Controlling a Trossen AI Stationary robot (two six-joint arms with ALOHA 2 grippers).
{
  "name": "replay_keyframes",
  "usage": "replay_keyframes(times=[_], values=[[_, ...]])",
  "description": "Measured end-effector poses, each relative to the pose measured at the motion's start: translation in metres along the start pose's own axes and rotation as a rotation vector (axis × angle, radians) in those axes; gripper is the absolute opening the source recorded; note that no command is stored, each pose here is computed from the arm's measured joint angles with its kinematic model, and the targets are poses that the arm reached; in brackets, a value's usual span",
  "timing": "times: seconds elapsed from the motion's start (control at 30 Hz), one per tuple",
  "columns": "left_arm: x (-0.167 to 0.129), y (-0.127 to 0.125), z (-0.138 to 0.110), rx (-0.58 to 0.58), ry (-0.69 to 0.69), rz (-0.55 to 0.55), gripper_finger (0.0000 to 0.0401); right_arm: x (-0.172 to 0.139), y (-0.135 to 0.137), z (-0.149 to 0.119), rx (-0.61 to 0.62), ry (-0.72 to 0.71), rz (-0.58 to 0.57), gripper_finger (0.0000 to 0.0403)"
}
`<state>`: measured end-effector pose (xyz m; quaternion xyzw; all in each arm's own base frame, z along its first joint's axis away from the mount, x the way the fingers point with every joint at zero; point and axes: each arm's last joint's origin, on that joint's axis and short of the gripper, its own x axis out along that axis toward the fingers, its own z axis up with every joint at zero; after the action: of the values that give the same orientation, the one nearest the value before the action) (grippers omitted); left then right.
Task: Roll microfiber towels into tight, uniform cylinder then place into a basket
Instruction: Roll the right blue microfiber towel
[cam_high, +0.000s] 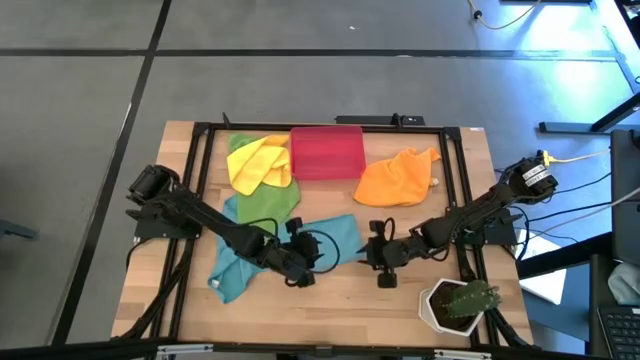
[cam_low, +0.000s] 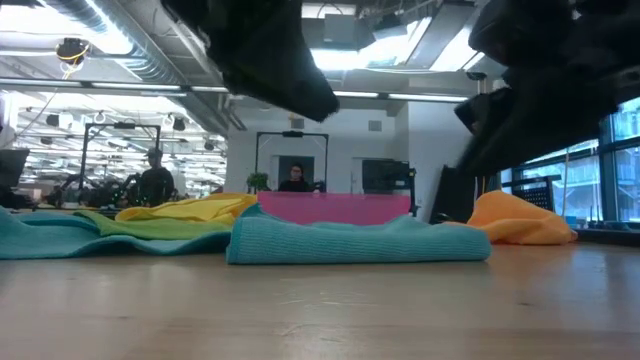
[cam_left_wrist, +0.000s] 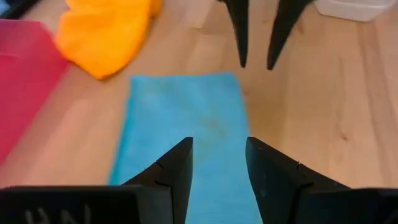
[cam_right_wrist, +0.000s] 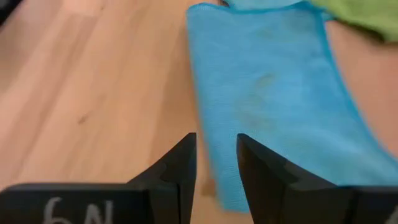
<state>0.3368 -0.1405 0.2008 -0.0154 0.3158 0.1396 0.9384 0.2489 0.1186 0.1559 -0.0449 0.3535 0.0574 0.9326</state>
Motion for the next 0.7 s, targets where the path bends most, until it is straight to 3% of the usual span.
replay_keyframes(times=[0.13,0.4,0.7], values=[[0.008,-0.013,-0.012,0.052,0.033,-0.06,0.0138,-0.003,0.012,-0.007,-0.031,0.026,0.031,0.0128],[0.015,-0.03,-0.036,0.122,0.077,-0.063,0.015,-0.007,0.019,-0.016,-0.133,0.012,-0.078,0.0163],[0.015,-0.032,-0.037,0.153,0.084,-0.074,0.0206,0.003,0.017,-0.022,-0.197,0.033,-0.173,0.0214]])
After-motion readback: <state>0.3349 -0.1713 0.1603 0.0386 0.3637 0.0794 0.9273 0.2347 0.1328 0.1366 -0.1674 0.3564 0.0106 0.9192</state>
